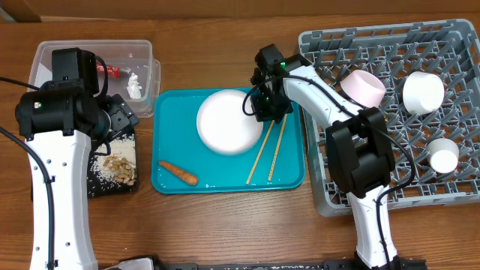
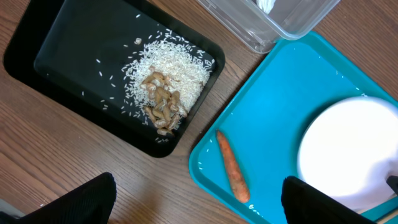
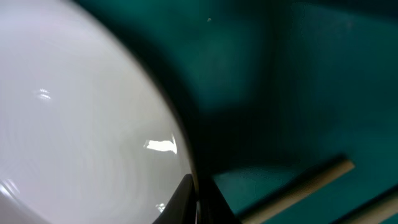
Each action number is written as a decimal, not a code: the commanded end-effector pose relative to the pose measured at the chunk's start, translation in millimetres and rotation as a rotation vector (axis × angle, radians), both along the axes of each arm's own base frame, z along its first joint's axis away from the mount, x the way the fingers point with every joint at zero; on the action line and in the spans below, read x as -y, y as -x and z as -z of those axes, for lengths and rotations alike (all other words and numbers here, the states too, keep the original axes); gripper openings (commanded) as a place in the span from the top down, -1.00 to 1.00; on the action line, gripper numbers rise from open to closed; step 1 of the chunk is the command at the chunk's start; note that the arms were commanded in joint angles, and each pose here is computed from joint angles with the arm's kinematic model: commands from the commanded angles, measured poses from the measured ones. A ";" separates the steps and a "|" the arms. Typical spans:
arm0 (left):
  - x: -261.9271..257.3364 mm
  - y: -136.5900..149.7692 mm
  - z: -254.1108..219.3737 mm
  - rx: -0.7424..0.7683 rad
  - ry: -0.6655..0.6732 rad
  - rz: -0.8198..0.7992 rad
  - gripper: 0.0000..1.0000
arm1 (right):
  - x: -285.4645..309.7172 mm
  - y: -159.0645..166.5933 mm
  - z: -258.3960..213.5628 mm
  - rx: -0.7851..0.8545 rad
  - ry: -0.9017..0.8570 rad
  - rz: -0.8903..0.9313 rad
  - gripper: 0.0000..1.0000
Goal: Sort waste into correct bins and load items into the dishwasher
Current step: 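Carry the white plate to the rack's back edge and stand it upright, then move the right gripper down onto the wooden chopsticks on the teal tray, then grasp the chopsticks with the right gripper and lift them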
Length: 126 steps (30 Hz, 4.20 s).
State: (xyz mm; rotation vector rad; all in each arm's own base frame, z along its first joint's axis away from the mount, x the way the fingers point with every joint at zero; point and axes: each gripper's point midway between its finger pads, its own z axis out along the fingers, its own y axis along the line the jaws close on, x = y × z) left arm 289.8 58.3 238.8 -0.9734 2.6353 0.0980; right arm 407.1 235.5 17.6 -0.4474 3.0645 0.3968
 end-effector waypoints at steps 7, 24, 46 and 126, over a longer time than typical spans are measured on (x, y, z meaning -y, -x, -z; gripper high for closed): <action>-0.3 -0.7 -5.4 0.021 0.000 0.006 -0.74 | 65.8 -88.1 -168.4 0.437 0.070 0.169 0.92; -0.4 -2.1 -5.9 0.027 -0.001 0.006 -0.74 | 278.0 -61.5 -217.0 0.744 1.015 0.818 0.92; -0.6 -4.3 -6.6 0.036 -0.002 0.006 -0.75 | 154.5 -29.1 -145.4 0.399 0.539 0.515 0.47; 4.5 -3.3 -5.2 0.031 0.024 0.016 -0.75 | 44.8 86.8 -81.6 0.162 0.121 0.149 0.92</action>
